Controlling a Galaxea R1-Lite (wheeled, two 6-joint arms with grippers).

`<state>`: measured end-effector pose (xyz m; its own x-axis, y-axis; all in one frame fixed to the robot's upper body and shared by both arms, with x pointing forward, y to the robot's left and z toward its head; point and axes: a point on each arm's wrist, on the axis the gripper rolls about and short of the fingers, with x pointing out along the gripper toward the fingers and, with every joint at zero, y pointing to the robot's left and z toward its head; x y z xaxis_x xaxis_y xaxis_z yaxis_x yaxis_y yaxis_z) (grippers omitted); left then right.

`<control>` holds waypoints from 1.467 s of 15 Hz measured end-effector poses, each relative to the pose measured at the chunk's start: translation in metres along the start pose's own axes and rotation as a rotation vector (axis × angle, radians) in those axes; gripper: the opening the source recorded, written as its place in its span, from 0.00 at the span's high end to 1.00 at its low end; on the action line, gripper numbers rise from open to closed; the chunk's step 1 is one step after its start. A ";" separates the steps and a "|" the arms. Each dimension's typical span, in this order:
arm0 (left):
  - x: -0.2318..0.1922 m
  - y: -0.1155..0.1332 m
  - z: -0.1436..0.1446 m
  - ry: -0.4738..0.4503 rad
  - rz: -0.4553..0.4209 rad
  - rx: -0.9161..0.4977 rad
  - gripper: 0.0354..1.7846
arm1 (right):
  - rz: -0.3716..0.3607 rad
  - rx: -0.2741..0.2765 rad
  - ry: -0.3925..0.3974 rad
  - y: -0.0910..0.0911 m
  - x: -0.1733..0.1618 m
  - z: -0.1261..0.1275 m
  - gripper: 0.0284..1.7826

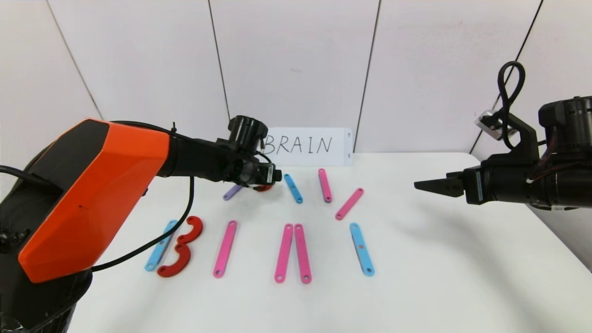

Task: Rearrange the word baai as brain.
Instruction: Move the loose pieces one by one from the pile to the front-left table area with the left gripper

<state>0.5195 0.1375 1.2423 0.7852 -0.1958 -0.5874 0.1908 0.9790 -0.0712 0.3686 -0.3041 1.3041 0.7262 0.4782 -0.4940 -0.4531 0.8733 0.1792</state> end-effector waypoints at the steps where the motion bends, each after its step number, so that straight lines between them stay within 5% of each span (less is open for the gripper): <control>1: 0.003 -0.002 -0.001 -0.003 0.018 0.003 0.02 | -0.002 0.000 -0.002 -0.001 -0.001 0.000 0.02; 4: 0.013 -0.008 -0.004 -0.009 0.076 0.011 0.02 | -0.007 -0.002 -0.011 -0.002 -0.001 0.001 0.02; 18: 0.033 -0.012 -0.015 0.000 0.089 -0.010 0.03 | -0.009 -0.003 -0.011 -0.002 -0.002 0.000 0.02; 22: 0.037 -0.013 -0.016 -0.001 0.089 -0.011 0.18 | -0.008 -0.003 -0.011 -0.002 -0.002 0.000 0.02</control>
<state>0.5371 0.1185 1.2088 0.7991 -0.1082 -0.5914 0.1141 0.9931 -0.0275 0.3673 -0.3068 1.3047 0.7352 0.4721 -0.4864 -0.4487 0.8768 0.1728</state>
